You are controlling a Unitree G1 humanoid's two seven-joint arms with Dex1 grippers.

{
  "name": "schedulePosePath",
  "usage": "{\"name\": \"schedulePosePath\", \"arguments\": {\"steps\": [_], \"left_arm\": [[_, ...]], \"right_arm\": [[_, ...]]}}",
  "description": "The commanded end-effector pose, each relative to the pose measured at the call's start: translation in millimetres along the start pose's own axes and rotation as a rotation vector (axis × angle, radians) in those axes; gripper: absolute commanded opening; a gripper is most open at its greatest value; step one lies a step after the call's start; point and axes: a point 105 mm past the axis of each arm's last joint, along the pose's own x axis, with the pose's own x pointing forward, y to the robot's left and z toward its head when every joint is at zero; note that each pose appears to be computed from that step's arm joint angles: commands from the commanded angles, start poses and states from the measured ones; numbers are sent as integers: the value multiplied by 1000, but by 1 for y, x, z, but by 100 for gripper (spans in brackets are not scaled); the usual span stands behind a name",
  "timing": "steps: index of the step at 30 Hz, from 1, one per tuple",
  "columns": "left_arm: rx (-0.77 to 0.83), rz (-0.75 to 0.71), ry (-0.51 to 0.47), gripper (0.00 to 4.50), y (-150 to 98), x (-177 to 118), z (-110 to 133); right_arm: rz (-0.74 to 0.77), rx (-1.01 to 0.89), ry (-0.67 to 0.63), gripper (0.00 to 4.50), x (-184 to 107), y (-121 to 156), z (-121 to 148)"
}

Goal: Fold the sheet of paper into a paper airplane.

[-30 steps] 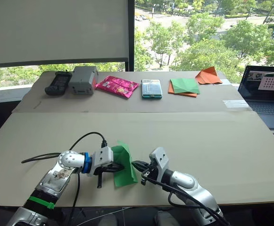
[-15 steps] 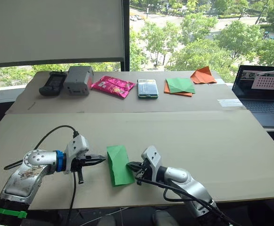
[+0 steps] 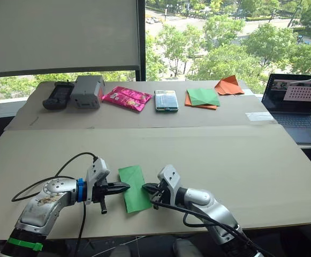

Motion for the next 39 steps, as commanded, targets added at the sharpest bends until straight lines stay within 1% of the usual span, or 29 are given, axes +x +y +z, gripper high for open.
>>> {"name": "schedulePosePath", "arguments": {"steps": [1,5,9,14,19,31,39], "left_arm": [[60,21,22,0,7,-1,-1],[96,-12,48,0,3,9,-5],[122,-24,71,0,0,17,-10],[147,-18,111,0,2,16,-17],[164,-18,144,0,1,11,-25],[177,-6,157,0,-4,7,-27],[169,9,145,0,-3,6,-25]], "right_arm": [[-3,24,45,3,-1,1,-12],[28,-20,35,3,3,-1,-5],[26,-32,29,3,8,-12,1],[56,-76,53,3,12,-21,1],[67,-104,75,3,27,-31,0],[54,-112,116,3,50,-58,2],[71,-117,125,3,56,-62,4]]}}
